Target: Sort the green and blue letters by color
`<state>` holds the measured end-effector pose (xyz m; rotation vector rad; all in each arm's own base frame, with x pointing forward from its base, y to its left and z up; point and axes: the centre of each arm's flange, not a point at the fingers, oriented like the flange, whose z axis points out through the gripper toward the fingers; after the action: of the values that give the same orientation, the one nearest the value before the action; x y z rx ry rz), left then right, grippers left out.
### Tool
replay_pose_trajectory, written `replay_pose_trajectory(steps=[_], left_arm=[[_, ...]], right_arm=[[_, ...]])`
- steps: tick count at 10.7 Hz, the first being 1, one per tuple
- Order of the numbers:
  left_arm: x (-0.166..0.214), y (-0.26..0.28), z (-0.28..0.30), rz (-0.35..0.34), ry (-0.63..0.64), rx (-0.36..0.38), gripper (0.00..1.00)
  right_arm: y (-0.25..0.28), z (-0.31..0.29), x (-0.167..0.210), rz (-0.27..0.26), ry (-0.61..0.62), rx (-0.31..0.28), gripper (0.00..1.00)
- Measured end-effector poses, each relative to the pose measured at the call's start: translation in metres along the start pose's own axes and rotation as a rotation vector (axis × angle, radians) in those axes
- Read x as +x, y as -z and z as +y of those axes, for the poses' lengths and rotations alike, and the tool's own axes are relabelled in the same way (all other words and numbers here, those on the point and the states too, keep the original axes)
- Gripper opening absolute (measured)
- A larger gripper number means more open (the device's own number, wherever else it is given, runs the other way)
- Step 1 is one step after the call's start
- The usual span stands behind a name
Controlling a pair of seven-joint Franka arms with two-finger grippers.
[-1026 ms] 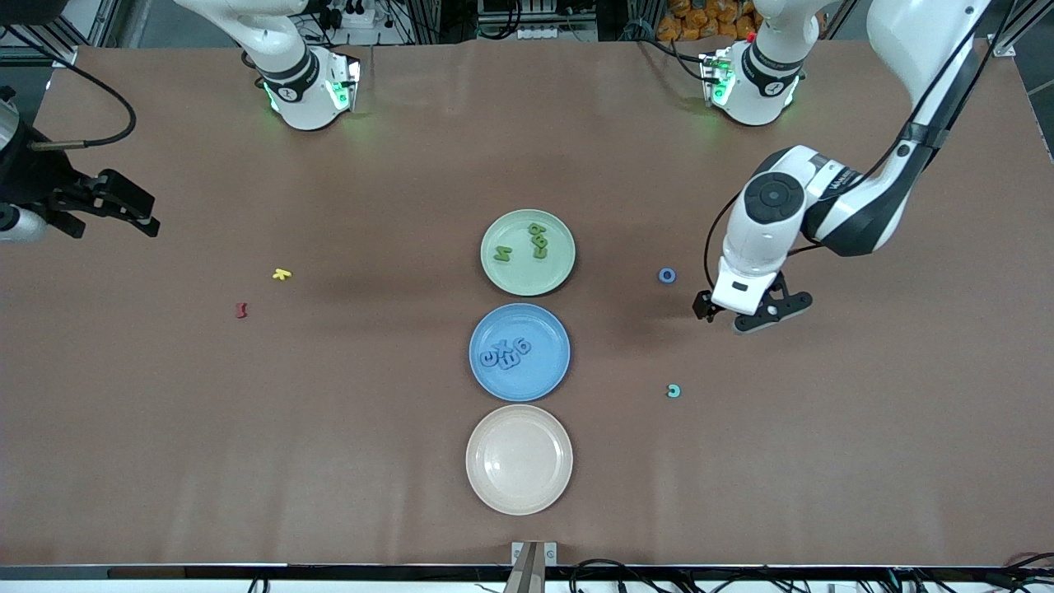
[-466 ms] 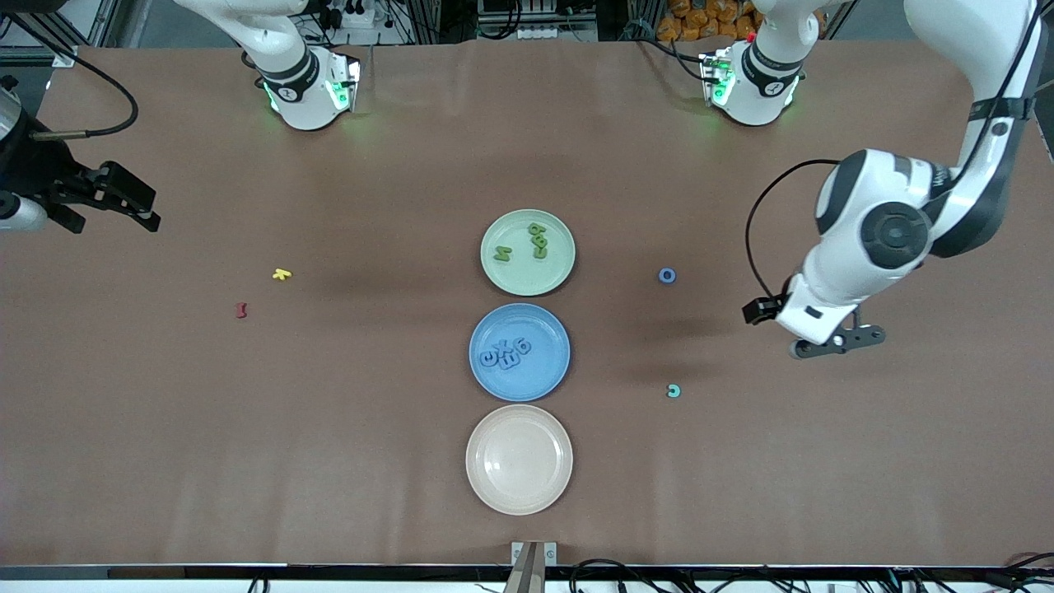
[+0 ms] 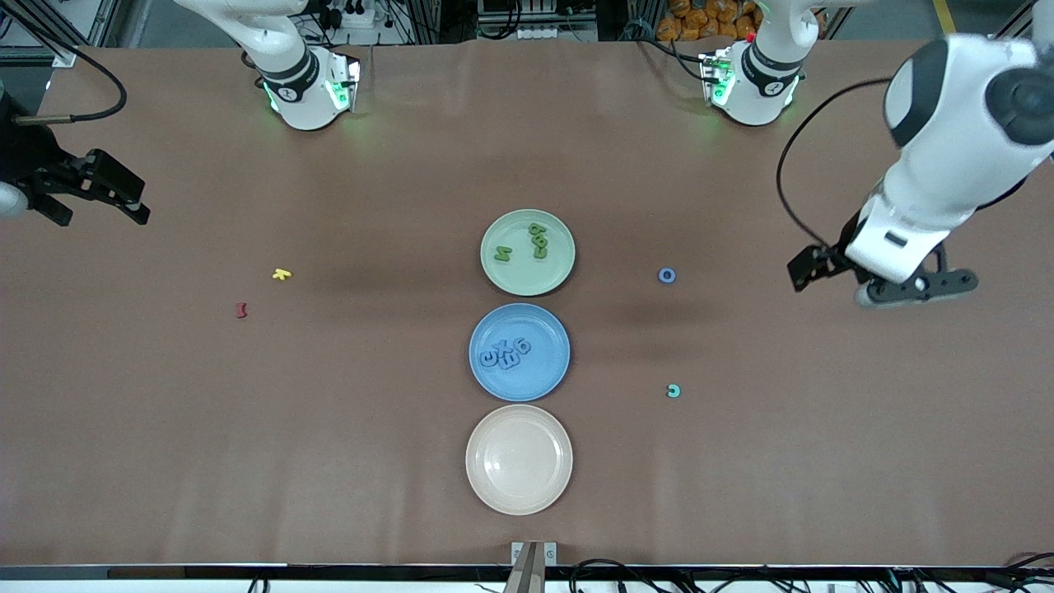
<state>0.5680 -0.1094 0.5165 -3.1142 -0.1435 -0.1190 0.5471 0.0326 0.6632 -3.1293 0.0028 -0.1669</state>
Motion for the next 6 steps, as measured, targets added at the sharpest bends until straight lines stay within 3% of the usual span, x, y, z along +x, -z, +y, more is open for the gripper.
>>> replay_pose_trajectory(steps=[3, 6], left_arm=[[-0.014, 0.062, -0.023, -0.074, -0.123, 0.024, 1.00], [-0.018, 0.088, -0.024, -0.088, -0.172, 0.023, 1.00]], right_arm=[[0.000, 0.004, 0.000, -0.001, -0.008, -0.001, 1.00], [0.001, 0.002, 0.000, 0.000, -0.004, 0.000, 1.00]])
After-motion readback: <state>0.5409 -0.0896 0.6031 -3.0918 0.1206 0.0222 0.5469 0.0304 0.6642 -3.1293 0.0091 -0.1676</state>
